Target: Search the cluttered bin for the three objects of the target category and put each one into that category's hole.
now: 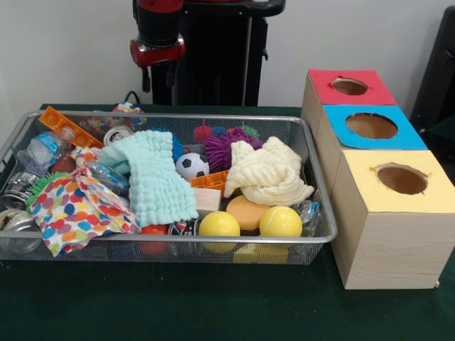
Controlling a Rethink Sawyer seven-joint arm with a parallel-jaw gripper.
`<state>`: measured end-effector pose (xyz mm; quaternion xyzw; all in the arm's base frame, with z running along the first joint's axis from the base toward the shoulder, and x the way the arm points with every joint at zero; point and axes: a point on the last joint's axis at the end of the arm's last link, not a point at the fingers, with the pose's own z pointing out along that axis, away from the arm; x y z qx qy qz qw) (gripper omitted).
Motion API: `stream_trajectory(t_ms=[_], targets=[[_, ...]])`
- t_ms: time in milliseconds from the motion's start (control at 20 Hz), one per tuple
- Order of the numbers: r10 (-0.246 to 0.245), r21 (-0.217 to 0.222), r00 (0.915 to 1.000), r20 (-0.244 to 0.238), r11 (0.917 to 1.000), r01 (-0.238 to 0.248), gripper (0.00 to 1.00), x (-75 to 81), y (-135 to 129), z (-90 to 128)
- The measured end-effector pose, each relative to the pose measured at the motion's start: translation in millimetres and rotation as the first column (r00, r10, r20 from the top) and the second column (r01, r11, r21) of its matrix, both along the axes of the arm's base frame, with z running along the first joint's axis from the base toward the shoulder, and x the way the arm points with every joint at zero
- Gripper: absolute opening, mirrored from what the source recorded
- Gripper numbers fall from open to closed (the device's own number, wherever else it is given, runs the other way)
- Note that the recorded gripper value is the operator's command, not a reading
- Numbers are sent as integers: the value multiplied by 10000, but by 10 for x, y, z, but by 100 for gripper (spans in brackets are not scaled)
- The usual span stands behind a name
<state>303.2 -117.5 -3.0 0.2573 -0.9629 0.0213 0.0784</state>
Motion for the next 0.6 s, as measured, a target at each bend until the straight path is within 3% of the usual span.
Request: stream_trajectory(t_ms=[600], targets=[[63, -862, 9998, 198, 9963, -46, 100, -5, -258, 29]])
